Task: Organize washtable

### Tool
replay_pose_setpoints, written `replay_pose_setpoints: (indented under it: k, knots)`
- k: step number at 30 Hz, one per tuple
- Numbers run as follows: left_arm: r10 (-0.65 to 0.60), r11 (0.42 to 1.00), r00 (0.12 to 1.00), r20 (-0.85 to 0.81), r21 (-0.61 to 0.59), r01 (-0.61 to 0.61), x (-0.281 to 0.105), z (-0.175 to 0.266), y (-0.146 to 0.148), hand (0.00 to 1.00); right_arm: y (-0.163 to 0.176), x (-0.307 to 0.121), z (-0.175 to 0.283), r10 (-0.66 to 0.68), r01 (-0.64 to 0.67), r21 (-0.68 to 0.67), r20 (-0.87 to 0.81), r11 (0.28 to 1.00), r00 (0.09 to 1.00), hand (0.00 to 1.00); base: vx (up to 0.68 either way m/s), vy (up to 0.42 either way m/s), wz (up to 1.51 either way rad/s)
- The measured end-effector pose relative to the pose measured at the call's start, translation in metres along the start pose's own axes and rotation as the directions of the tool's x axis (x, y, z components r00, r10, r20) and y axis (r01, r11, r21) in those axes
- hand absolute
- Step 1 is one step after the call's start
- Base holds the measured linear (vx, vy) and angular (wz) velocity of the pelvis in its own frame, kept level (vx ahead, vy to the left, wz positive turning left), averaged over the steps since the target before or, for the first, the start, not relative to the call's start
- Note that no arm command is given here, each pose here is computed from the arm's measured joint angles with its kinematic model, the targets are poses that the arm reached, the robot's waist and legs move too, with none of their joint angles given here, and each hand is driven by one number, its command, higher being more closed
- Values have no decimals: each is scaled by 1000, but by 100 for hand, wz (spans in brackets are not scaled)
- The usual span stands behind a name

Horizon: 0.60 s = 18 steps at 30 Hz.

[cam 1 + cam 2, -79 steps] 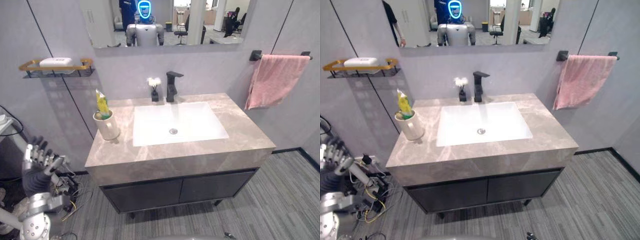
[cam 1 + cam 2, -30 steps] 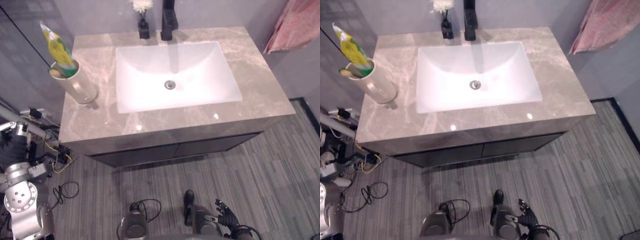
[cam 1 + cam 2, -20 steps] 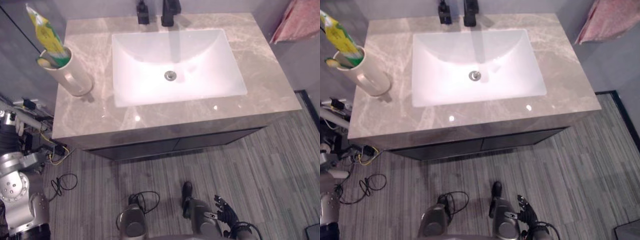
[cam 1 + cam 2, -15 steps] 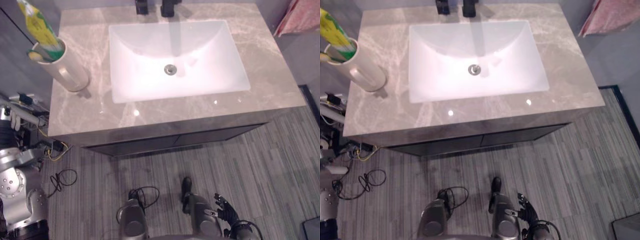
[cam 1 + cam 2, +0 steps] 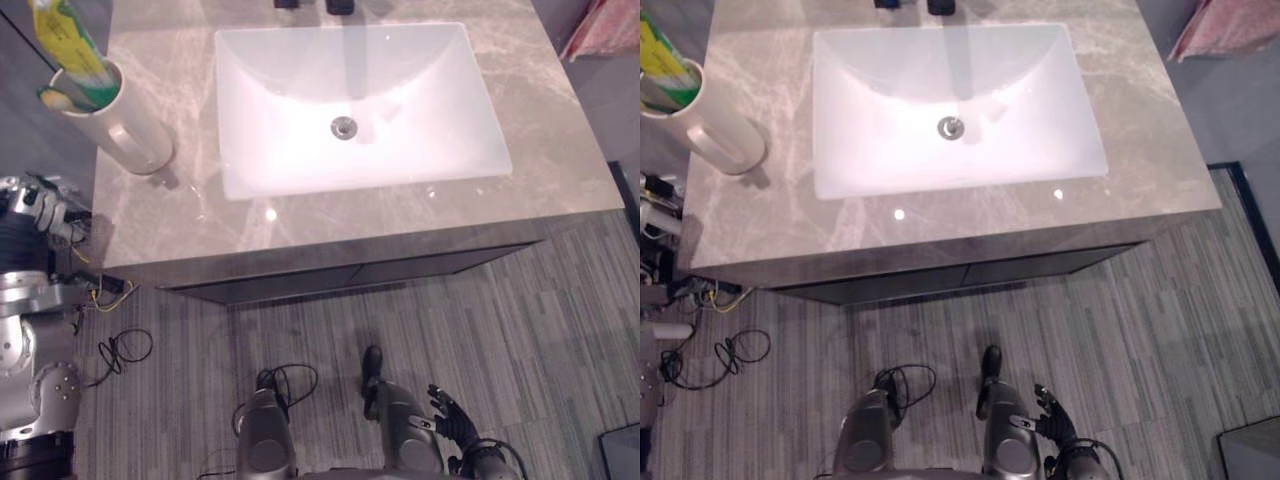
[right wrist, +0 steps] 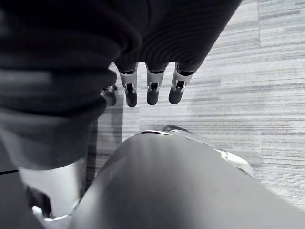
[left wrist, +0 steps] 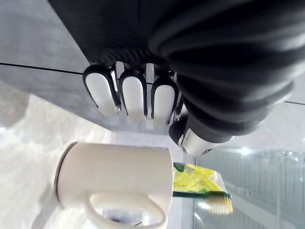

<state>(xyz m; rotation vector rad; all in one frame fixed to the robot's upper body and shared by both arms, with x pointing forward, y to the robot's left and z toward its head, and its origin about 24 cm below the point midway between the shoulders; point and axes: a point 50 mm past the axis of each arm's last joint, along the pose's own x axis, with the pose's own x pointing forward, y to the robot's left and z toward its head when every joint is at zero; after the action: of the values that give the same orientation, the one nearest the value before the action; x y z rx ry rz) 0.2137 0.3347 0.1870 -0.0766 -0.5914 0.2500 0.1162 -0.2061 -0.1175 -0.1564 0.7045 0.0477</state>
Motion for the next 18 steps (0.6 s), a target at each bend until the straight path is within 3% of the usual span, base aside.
replay_pose_setpoints:
  k: [5,18]
  knots:
    - [-57,998,997,-43,-9,57,0,-4,-5,100,-2,0,0,5,-5,-15,4,1000,1000,0,-11,16,-4]
    - [-64,998,996,-68,15,65,1,-12,-11,100,-1,-1,1,22,-21,-42,12,999,1000,0,2,10,-2]
